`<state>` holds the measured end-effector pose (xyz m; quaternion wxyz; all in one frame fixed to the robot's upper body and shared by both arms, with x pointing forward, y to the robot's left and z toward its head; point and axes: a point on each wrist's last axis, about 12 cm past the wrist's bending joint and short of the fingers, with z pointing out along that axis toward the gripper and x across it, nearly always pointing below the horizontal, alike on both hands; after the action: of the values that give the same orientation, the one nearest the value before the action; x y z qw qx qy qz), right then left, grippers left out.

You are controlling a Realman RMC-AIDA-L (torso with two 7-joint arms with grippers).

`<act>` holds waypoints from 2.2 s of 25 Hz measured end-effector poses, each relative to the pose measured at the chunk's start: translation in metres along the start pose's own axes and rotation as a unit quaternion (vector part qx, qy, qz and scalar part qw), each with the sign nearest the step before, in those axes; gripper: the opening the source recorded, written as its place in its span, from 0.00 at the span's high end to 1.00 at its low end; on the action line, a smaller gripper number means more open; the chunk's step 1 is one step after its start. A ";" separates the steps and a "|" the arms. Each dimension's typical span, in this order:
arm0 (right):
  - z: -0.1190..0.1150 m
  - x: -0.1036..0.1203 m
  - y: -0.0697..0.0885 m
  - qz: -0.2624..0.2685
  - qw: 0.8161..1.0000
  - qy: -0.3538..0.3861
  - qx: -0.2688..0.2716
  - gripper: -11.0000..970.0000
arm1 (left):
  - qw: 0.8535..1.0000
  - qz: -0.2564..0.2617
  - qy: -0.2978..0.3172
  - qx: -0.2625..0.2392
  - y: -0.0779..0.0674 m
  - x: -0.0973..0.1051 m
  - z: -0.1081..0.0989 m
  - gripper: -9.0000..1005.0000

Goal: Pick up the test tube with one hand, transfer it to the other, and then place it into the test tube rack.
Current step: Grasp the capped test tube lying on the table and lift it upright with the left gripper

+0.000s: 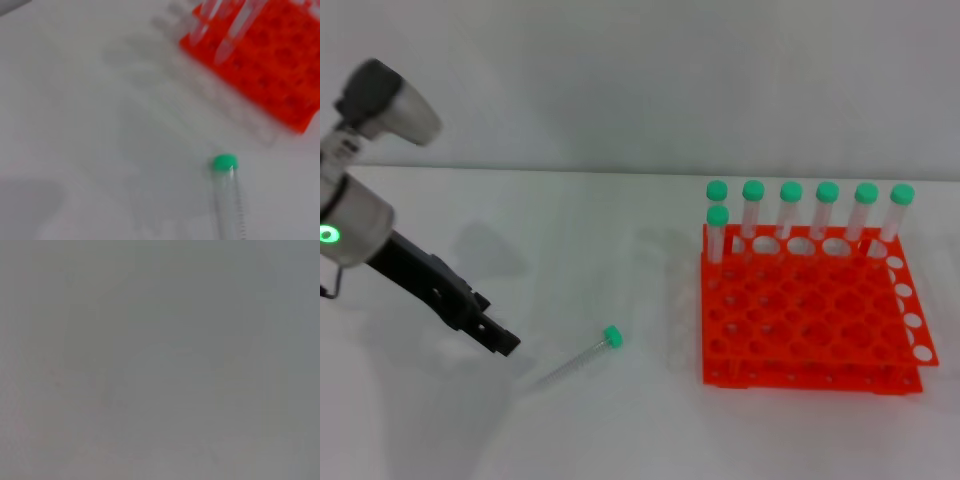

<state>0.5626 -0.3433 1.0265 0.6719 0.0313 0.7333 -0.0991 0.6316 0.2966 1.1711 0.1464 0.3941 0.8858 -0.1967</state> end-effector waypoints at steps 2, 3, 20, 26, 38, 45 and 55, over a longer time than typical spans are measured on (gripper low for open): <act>0.000 0.000 0.000 0.001 1.000 0.000 0.000 0.15 | 1.000 0.017 0.016 -0.016 -0.003 -0.007 0.010 0.12; 0.000 0.000 0.000 0.001 1.000 0.000 0.000 0.15 | 0.999 0.026 0.022 -0.021 -0.005 -0.010 0.015 0.12; -0.002 0.003 -0.005 0.003 1.000 0.007 0.011 0.15 | 0.989 0.103 0.102 -0.042 -0.035 -0.048 0.070 0.13; -0.003 0.004 -0.008 0.005 1.000 0.009 0.017 0.16 | 0.987 0.111 0.110 -0.030 -0.042 -0.054 0.076 0.13; -0.003 0.004 -0.010 0.004 1.000 0.010 0.019 0.16 | 0.985 0.096 0.140 -0.035 -0.047 -0.054 0.082 0.38; -0.004 0.005 -0.011 0.003 1.000 0.012 0.021 0.16 | 0.984 0.092 0.145 -0.039 -0.047 -0.054 0.084 0.56; -0.007 0.009 -0.014 0.002 1.000 0.016 0.024 0.16 | 0.983 0.095 0.151 -0.039 -0.049 -0.055 0.088 0.67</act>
<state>0.5520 -0.3566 1.0201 0.6595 0.0504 0.7411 -0.1151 0.6393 0.1899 1.1277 0.0444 0.4953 0.8633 -0.0858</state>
